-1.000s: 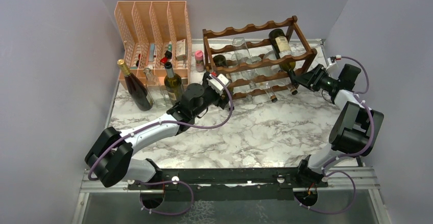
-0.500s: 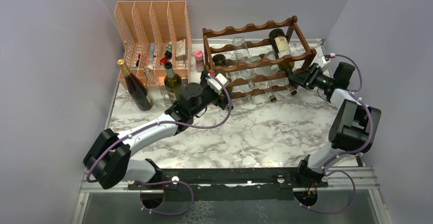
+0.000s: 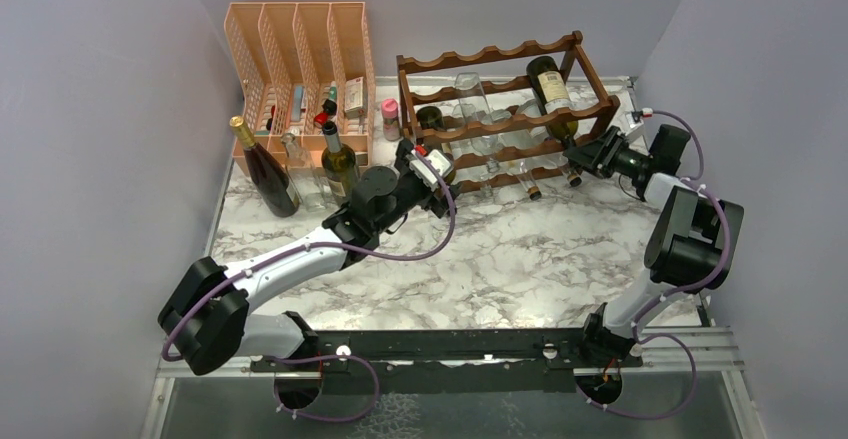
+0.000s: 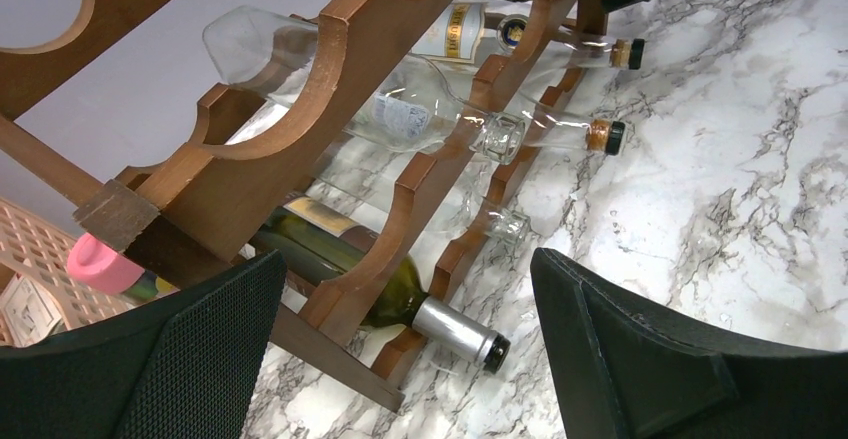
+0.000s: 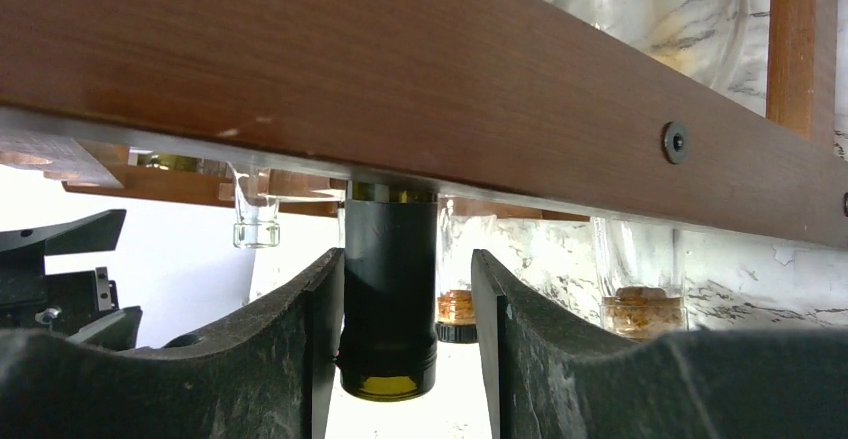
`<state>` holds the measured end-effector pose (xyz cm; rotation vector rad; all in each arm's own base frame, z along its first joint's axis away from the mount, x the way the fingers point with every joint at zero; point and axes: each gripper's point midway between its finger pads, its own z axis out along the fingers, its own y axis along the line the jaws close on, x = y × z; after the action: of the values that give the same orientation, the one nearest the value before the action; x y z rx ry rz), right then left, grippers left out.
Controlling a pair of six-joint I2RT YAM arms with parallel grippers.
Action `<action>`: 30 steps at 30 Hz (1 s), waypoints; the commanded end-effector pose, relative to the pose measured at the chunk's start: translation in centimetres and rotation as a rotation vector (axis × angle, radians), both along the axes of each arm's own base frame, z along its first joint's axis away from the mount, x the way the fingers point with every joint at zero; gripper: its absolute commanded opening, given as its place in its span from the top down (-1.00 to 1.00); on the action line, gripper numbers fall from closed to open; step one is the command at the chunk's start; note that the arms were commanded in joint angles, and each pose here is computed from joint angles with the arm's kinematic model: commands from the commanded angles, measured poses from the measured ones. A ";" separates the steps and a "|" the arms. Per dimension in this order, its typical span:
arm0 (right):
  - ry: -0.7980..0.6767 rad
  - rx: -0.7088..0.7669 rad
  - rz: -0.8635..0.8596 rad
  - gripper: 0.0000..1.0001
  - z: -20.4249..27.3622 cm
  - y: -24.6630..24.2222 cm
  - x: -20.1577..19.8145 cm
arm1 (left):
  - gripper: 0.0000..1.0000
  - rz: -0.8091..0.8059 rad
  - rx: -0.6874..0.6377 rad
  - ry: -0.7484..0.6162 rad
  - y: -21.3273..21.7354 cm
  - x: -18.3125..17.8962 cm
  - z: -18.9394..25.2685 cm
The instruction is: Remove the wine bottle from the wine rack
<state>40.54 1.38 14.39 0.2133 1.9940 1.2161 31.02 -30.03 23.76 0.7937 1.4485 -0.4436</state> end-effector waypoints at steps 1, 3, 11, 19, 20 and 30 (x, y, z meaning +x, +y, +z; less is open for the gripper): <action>-0.050 -0.003 0.022 -0.05 0.8 -0.1 1.0 | -0.98 0.008 -0.012 -0.049 0.4 -0.4 1.5; -0.049 0.008 0.028 -0.04 0.8 0.0 1.1 | -0.98 0.012 -0.011 -0.051 0.4 -0.4 1.5; -0.054 0.011 0.046 -0.04 0.9 0.8 1.9 | -0.98 0.012 -0.004 -0.049 0.3 -0.3 1.2; -0.079 0.043 0.065 0.23 2.1 1.3 1.4 | -0.98 0.017 -0.002 -0.041 0.2 -0.3 0.9; -0.084 0.041 0.066 0.25 2.2 1.4 1.2 | -0.98 0.021 -0.004 -0.044 0.3 -0.2 1.0; -0.136 -0.018 0.042 0.60 3.0 1.6 -1.0 | -0.98 0.039 -0.008 -0.048 0.6 -0.2 1.2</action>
<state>41.12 2.48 15.13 0.2187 1.9685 1.2442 31.00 -29.79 24.17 0.7886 1.4367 -0.4104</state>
